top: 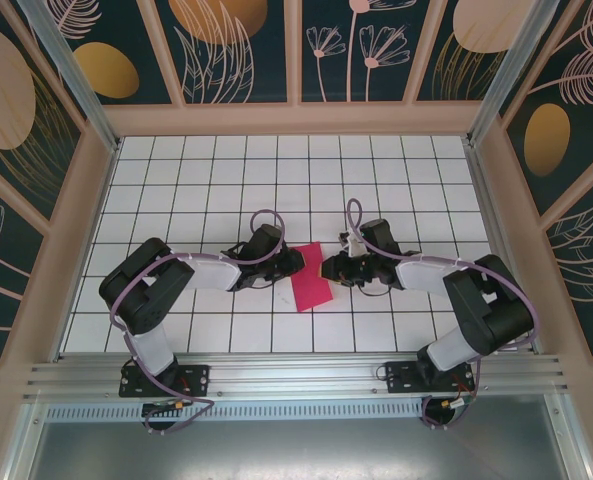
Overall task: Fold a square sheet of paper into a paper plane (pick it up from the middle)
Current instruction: Third fold the triangle at the center of the table.
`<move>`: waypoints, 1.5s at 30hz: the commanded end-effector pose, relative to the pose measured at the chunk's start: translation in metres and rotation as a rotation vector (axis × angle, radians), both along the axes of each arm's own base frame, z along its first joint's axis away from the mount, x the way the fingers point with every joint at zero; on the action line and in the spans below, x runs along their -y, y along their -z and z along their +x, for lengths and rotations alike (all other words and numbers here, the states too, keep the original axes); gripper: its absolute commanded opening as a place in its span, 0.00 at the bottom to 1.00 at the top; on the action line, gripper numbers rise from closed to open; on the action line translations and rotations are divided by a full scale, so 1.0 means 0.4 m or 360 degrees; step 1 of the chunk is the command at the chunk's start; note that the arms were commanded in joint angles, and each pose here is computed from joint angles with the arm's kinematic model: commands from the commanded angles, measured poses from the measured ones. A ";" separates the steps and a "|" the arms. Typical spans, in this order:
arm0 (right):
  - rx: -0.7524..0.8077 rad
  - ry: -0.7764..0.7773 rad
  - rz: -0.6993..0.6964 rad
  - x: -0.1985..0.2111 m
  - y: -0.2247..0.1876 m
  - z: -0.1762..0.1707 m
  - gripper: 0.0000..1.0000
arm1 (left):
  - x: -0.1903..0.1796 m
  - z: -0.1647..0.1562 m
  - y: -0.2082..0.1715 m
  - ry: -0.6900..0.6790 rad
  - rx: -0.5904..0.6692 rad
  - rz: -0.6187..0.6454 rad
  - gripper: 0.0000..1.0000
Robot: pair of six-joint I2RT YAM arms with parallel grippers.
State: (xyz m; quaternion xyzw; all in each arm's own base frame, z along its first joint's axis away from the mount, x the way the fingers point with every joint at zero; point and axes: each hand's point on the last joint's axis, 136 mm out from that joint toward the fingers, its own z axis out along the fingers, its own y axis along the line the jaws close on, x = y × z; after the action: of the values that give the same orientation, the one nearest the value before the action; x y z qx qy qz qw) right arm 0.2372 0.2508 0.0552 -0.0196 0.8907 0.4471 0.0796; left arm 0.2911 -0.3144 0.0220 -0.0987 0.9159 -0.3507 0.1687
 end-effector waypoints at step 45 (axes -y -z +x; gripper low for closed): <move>-0.0220 0.0344 -0.0123 0.017 0.057 -0.002 0.05 | 0.137 -0.270 -0.052 0.0784 0.0871 0.1144 0.48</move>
State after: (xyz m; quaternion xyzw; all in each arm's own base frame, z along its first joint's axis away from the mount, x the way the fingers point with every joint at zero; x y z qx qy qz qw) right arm 0.2308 0.2405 0.0221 0.1119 0.9107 0.3947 0.0485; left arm 0.1727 -0.3776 0.0329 0.2905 0.9002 -0.0909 0.3113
